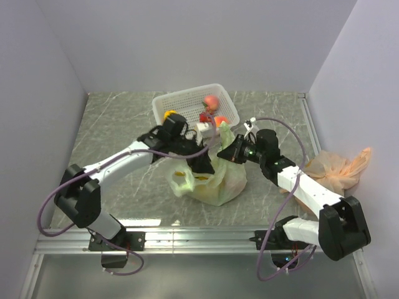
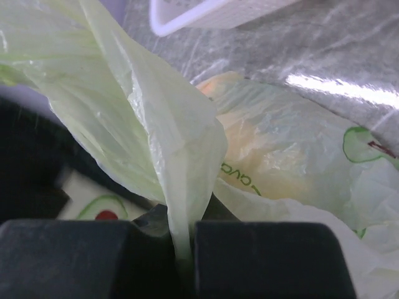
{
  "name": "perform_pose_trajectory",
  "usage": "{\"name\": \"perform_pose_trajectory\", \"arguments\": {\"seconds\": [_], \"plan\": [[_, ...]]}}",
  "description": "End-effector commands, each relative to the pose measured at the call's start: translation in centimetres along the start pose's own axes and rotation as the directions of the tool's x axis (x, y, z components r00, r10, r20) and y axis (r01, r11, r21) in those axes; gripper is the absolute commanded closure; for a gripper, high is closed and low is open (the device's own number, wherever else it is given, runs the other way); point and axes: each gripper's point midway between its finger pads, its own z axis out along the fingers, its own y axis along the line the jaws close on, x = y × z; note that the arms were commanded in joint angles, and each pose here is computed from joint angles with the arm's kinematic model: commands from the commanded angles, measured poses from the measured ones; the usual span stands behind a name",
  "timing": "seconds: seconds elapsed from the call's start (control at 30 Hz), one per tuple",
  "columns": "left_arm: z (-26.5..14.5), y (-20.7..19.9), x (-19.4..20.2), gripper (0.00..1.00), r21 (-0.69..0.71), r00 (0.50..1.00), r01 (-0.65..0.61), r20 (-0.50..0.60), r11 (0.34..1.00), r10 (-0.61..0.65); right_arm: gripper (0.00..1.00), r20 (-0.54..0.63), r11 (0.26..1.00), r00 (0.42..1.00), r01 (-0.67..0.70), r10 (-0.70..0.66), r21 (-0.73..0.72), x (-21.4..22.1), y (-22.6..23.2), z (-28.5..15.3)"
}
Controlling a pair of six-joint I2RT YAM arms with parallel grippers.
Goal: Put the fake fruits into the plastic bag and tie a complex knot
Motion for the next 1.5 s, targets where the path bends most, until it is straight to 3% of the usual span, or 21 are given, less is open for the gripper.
{"name": "perform_pose_trajectory", "arguments": {"seconds": [0.0, 0.17, 0.27, 0.3, 0.33, 0.43, 0.57, 0.6, 0.73, 0.83, 0.9, 0.97, 1.0, 1.07, 1.1, 1.17, 1.2, 1.23, 1.3, 1.33, 1.47], "plan": [[-6.5, -3.6, -8.1, 0.19, 0.047, 0.975, -0.127, 0.188, 0.991, 0.116, 1.00, 0.036, 0.983, 0.988, 0.154, -0.151, -0.102, -1.0, 2.7, -1.3], [-14.0, -2.4, -10.3, 0.10, -0.130, 0.921, -0.287, 0.235, 0.949, 0.310, 1.00, 0.010, 0.964, 0.972, 0.232, -0.233, -0.128, -0.6, 3.0, -1.4], [-17.0, -0.5, -7.9, 0.09, -0.217, 0.920, -0.310, 0.176, 0.926, 0.349, 1.00, 0.001, 0.952, 0.961, 0.274, -0.276, -0.135, -0.7, 3.2, -1.5], [-17.5, -0.6, -5.9, 0.09, -0.205, 0.943, -0.274, 0.134, 0.939, 0.305, 1.00, 0.000, 0.949, 0.958, 0.284, -0.287, -0.137, -0.9, 3.3, -1.5], [-18.8, -0.2, -5.2, 0.08, -0.241, 0.916, -0.357, 0.099, 0.903, 0.389, 1.00, -0.009, 0.945, 0.954, 0.295, -0.299, -0.142, -0.7, 3.3, -1.6], [-19.9, -1.4, -0.8, 0.08, -0.212, 0.915, -0.392, 0.008, 0.895, 0.403, 1.00, -0.023, 0.939, 0.949, 0.306, -0.313, -0.159, -0.5, 3.6, -1.7], [-19.3, -2.4, 4.1, 0.07, -0.129, 0.836, -0.549, -0.073, 0.826, 0.545, 1.00, -0.050, 0.934, 0.945, 0.311, -0.324, -0.176, 0.0, 3.6, -1.7], [-19.0, -2.8, 4.5, 0.01, -0.107, 0.821, -0.571, -0.060, 0.814, 0.568, 1.00, -0.053, 0.931, 0.942, 0.319, -0.333, -0.178, 0.1, 3.6, -1.7], [-17.3, -2.9, 4.8, 0.01, -0.061, 0.777, -0.628, -0.015, 0.775, 0.629, 1.00, -0.061, 0.927, 0.936, 0.330, -0.345, -0.179, 0.3, 3.5, -1.8], [-15.5, -3.1, 4.3, 0.01, -0.025, 0.754, -0.656, 0.024, 0.754, 0.657, 1.00, -0.065, 0.921, 0.933, 0.337, -0.355, -0.193, 0.5, 3.8, -1.9], [-14.2, -2.6, 2.9, 0.01, -0.045, 0.707, -0.704, 0.057, 0.709, 0.705, 1.00, -0.072, 0.915, 0.928, 0.345, -0.366, -0.209, 0.7, 4.1, -1.9], [-13.1, -2.8, 3.0, 0.01, -0.060, 0.733, -0.673, 0.072, 0.737, 0.676, 1.00, -0.079, 0.906, 0.920, 0.358, -0.383, -0.226, 1.1, 4.3, -1.9], [-12.8, -2.4, 0.8, 0.01, -0.123, 0.667, -0.728, 0.104, 0.675, 0.738, 1.00, -0.084, 0.901, 0.917, 0.363, -0.391, -0.238, 1.3, 4.6, -1.9], [-11.8, -2.8, 0.5, 0.01, -0.152, 0.679, -0.708, 0.125, 0.690, 0.724, 1.00, -0.095, 0.887, 0.906, 0.378, -0.413, -0.264, 1.8, 4.8, -1.8], [-11.6, -3.2, -1.2, 0.01, -0.192, 0.630, -0.734, 0.164, 0.651, 0.759, 1.00, -0.092, 0.868, 0.889, 0.408, -0.448, -0.283, 2.2, 5.3, -1.7], [-11.2, -3.4, -1.6, 0.01, -0.187, 0.665, -0.697, 0.191, 0.692, 0.722, 1.00, -0.119, 0.859, 0.876, 0.418, -0.467, -0.294, 3.1, 5.2, -1.8], [-11.0, -3.5, -1.7, 0.11, -0.171, 0.671, -0.695, 0.196, 0.699, 0.715, 1.00, -0.130, 0.848, 0.864, 0.432, -0.487, -0.307, 3.6, 5.5, -1.7], [-10.2, -3.4, -1.1, 0.14, -0.125, 0.711, -0.667, 0.188, 0.734, 0.678, 1.00, -0.140, 0.839, 0.851, 0.448, -0.506, -0.308, 3.9, 5.3, -1.7], [-9.9, -4.0, -1.8, 0.19, -0.079, 0.730, -0.651, 0.208, 0.755, 0.651, 1.00, -0.144, 0.827, 0.837, 0.466, -0.527, -0.315, 4.2, 5.4, -1.7], [-9.5, -3.7, -1.8, 0.19, -0.060, 0.752, -0.628, 0.209, 0.776, 0.625, 1.00, -0.147, 0.821, 0.831, 0.473, -0.536, -0.320, 4.4, 5.4, -1.8], [-8.6, -3.8, -1.9, 0.05, -0.049, 0.753, -0.625, 0.227, 0.779, 0.618, 1.00, -0.141, 0.797, 0.817, 0.483, -0.559, -0.361, 4.8, 6.3, -2.0]]}}
